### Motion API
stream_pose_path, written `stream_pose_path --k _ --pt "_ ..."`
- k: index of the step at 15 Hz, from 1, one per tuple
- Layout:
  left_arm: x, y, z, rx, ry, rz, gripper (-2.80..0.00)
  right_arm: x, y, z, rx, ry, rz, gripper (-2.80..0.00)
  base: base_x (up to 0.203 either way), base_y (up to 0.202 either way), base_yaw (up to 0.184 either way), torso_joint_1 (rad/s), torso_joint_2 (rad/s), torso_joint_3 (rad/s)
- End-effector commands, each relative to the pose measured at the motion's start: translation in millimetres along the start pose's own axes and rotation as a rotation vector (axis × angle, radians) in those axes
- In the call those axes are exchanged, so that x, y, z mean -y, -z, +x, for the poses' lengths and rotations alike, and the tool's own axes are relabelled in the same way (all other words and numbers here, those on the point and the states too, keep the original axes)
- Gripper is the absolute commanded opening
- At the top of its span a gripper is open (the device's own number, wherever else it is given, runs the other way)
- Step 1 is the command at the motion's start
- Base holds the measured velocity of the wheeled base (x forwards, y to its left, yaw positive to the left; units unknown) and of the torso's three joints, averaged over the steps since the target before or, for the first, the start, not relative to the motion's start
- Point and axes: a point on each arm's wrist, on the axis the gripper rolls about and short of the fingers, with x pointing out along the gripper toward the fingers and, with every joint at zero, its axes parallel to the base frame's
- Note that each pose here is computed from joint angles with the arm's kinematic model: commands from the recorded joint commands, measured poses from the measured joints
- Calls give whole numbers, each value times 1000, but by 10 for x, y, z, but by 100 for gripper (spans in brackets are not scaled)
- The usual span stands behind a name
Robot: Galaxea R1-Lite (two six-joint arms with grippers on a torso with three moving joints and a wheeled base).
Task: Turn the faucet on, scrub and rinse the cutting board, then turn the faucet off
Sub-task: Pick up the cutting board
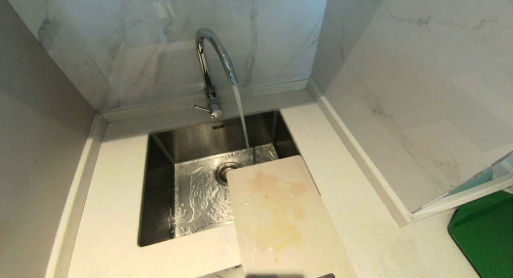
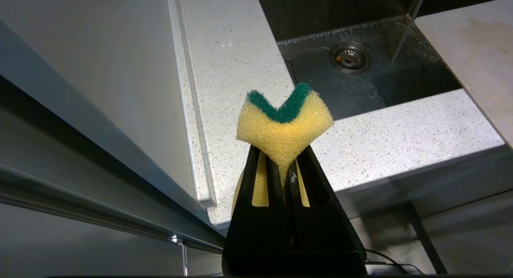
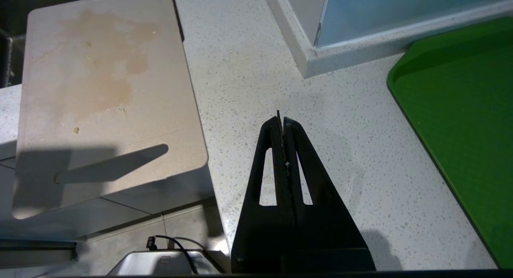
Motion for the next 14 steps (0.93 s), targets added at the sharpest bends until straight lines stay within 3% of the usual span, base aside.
stream_pose_path --k 1,4,14 --pt "0 5 -1 2 0 0 -280 0 -9 -11 -12 3 2 -280 0 0 0 0 0 0" --pt "0 5 -1 2 0 0 -280 0 -23 -68 -100 1 6 -280 0 0 0 0 0 0" --pt "0 5 -1 2 0 0 -280 2 -13 -42 -66 9 6 -280 0 0 0 0 0 0"
